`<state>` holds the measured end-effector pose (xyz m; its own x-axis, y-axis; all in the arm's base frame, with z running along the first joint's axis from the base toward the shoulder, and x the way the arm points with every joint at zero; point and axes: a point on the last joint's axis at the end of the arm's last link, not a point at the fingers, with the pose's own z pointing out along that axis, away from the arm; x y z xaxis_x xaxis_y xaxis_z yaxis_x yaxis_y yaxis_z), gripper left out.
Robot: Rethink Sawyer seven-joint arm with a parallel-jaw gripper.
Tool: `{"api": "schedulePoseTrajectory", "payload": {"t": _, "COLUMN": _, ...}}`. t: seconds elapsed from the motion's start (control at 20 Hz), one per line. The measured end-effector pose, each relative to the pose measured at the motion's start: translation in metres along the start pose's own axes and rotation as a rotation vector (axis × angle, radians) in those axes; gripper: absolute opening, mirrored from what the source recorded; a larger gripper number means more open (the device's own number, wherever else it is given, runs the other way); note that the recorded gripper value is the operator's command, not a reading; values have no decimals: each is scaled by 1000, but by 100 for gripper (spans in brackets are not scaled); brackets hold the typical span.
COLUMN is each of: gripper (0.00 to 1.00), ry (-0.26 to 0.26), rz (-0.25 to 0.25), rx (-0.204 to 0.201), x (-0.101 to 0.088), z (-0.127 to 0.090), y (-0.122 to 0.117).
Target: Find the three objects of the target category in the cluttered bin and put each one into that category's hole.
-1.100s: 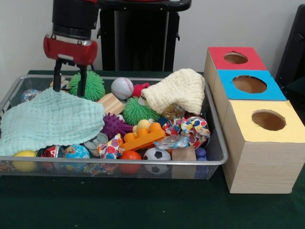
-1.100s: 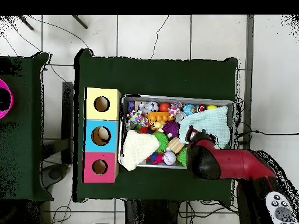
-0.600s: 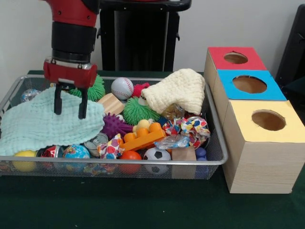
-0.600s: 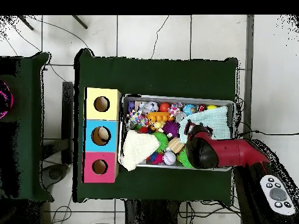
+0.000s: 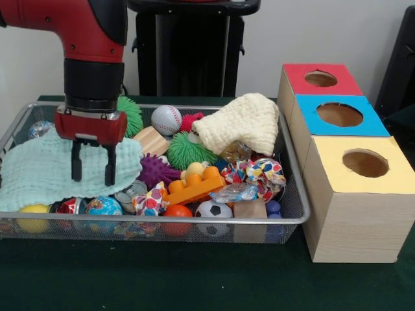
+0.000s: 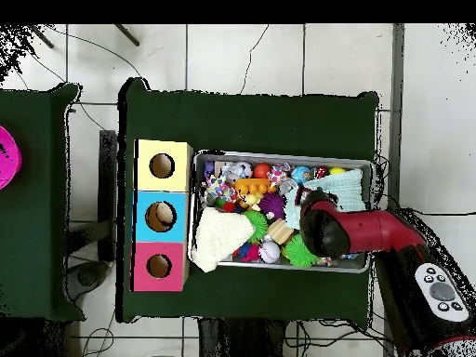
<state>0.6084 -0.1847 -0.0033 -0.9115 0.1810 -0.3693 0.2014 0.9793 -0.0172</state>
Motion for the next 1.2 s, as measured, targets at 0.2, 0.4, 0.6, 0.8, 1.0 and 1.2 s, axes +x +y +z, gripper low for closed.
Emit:
{"api": "schedulePoseTrajectory", "payload": {"t": 0.2, "gripper": 100, "ry": 4, "rz": 9, "rx": -14, "x": -3, "z": 6, "y": 0}}
{"api": "schedulePoseTrajectory", "payload": {"t": 0.4, "gripper": 100, "ry": 2, "rz": 26, "rx": -31, "x": -8, "z": 13, "y": 1}}
{"api": "schedulePoseTrajectory", "payload": {"t": 0.6, "gripper": 100, "ry": 3, "rz": 32, "rx": -41, "x": -13, "z": 16, "y": 3}}
{"api": "schedulePoseTrajectory", "payload": {"t": 0.8, "gripper": 100, "ry": 20, "rz": 17, "rx": -35, "x": -16, "z": 18, "y": 7}}
{"api": "schedulePoseTrajectory", "payload": {"t": 1.0, "gripper": 100, "ry": 75, "rz": -26, "rx": -6, "x": -15, "z": 20, "y": 14}}
{"api": "schedulePoseTrajectory", "payload": {"t": 1.2, "gripper": 100, "ry": 154, "rz": -69, "rx": 28, "x": -13, "z": 21, "y": 21}}
